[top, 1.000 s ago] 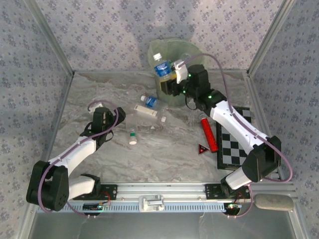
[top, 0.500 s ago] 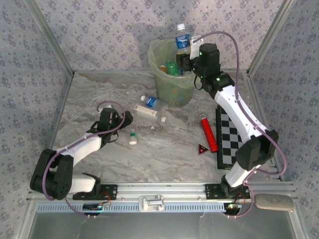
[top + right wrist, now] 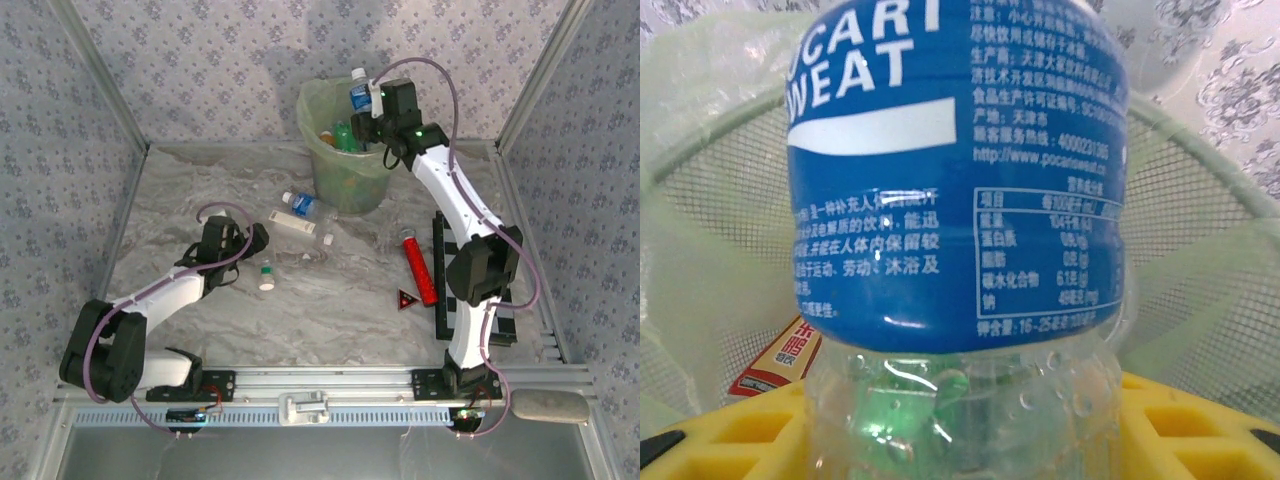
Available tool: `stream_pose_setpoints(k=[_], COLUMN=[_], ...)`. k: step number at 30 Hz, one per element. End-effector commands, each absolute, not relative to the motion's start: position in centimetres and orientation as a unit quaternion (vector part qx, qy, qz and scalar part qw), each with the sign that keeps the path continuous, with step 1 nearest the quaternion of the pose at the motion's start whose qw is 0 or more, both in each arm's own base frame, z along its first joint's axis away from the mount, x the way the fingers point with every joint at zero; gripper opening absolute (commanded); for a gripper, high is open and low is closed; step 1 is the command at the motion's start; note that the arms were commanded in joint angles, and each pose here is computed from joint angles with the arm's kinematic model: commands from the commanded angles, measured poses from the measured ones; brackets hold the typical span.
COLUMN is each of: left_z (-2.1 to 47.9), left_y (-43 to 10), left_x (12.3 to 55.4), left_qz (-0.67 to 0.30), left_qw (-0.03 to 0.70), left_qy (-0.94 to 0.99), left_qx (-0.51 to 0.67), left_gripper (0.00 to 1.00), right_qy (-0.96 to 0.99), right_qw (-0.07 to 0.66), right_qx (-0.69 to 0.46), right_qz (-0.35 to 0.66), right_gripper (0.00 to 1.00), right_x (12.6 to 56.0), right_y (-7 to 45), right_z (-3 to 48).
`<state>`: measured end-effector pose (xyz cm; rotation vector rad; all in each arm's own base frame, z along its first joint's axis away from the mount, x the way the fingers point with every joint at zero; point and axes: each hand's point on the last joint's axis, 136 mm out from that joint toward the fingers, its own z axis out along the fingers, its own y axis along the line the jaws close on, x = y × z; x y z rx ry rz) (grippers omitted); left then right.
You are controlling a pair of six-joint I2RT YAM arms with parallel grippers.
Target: Put the plastic bottles in the bin
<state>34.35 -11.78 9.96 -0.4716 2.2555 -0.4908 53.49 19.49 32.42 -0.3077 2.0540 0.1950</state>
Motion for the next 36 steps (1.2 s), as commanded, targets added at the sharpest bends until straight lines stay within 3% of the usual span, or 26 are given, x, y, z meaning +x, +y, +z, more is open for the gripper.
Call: stream_pose_setpoints(k=[1, 6, 8, 24, 36], left_z=[11.2, 11.4, 11.4, 11.6, 10.6], left_y=[-11.8, -11.6, -11.5, -12.1, -13.3], left_x=[34.3, 34.1, 34.0, 34.0, 33.4], left_qz=[-0.191, -0.188, -0.187, -0.19, -0.177], left_qw=[0.396, 0.399, 0.399, 0.399, 0.374], left_qy=[0.88, 0.88, 0.879, 0.88, 0.896], left_qx=[-0.178, -0.179, -0.18, -0.177, -0.162], left_gripper=[1.0, 1.0, 1.0, 1.0, 1.0], right_qy=[0.853, 0.847, 0.842, 0.771, 0.782], right_qw=[0.494, 0.506, 0.515, 0.611, 0.587], right_qx=[-0.137, -0.134, -0.134, -0.1, -0.04], right_qz=[0.098, 0.095, 0.094, 0.151, 0.206], right_gripper=[0.56, 0.92, 1.0, 1.0, 1.0], right_x=[53.2, 53.1, 52.8, 44.7, 37.3], right_y=[20.6, 20.8, 20.6, 18.0, 16.0], right_z=[32.6, 33.8, 34.8, 39.3, 29.3])
